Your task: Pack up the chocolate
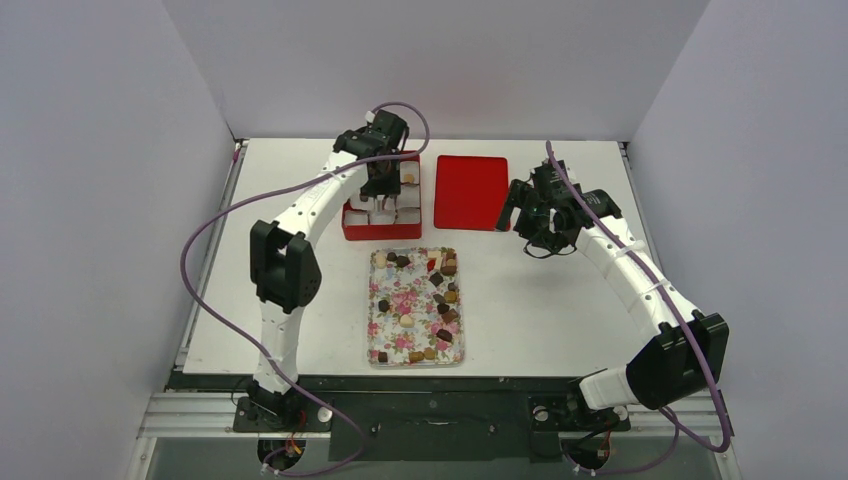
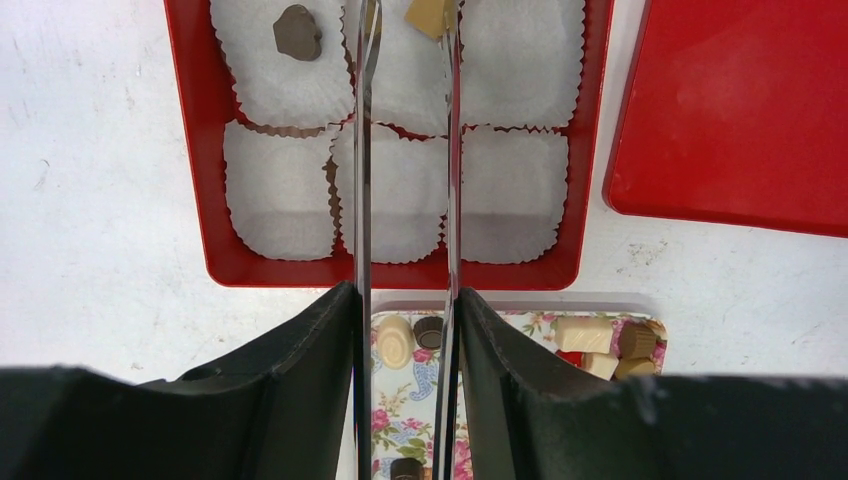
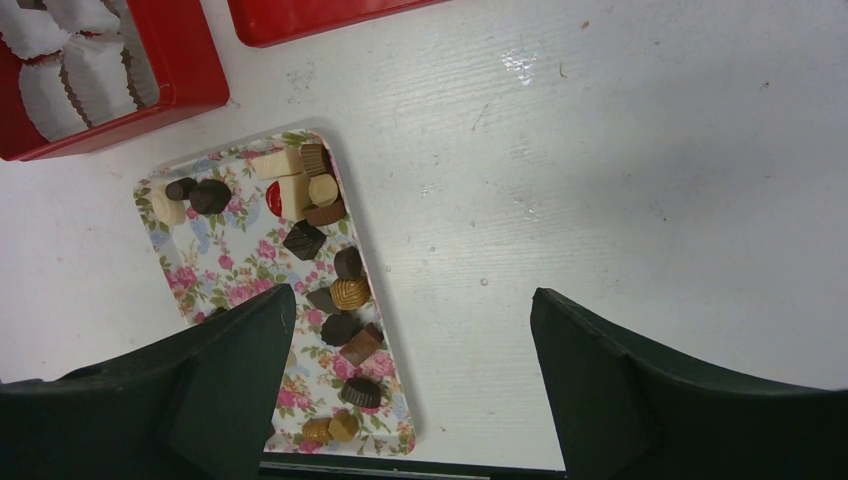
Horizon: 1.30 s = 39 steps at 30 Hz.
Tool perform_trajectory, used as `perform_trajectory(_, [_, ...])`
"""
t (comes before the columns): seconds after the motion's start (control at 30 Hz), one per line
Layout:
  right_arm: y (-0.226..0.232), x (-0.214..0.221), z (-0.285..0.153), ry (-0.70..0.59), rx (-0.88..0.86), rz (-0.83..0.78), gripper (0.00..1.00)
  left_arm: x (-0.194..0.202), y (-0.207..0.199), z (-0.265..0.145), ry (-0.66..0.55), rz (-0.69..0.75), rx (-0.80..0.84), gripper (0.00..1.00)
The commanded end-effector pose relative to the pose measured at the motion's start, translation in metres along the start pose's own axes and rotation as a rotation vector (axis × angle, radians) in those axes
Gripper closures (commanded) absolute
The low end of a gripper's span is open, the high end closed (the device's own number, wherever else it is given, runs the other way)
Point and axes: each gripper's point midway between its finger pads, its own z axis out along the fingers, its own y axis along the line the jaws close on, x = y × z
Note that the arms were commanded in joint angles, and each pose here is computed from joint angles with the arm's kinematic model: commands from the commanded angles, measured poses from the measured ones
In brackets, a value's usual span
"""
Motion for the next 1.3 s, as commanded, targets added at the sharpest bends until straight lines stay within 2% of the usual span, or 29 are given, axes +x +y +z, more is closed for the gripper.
perform_trajectory(0.0, [0.006,-0.016,-0.014,-0.055,-0.031,-0.003,0.17,-0.032,0.004,-0.056,-0.114,-0.023,0.055,0.63])
perform_trajectory(0.13, [0.007,-0.016,-0.013,-0.056,-0.030,-0.002,0.17,-0.029,0.006,-0.085,-0.137,-0.020,0.077,0.63])
perform_trajectory(0.33, [0.009,-0.020,-0.012,-0.062,-0.029,-0.005,0.17,0.002,-0.002,-0.127,-0.136,0.019,0.125,0.63])
perform_trajectory(0.57, [0.008,-0.019,-0.011,-0.061,-0.024,-0.005,0.17,0.077,-0.022,-0.166,-0.067,0.110,0.192,0.63])
perform_trajectory(0.8, [0.004,-0.009,-0.007,-0.053,-0.020,-0.001,0.17,0.164,-0.032,-0.183,0.067,0.192,0.252,0.63])
perform_trajectory(1.13, [0.009,0.005,-0.006,-0.042,-0.028,-0.014,0.17,0.230,-0.022,-0.206,0.178,0.265,0.296,0.63])
perform_trajectory(1.27, [0.010,0.009,-0.006,-0.037,-0.029,-0.022,0.17,0.250,-0.004,-0.213,0.218,0.281,0.262,0.63])
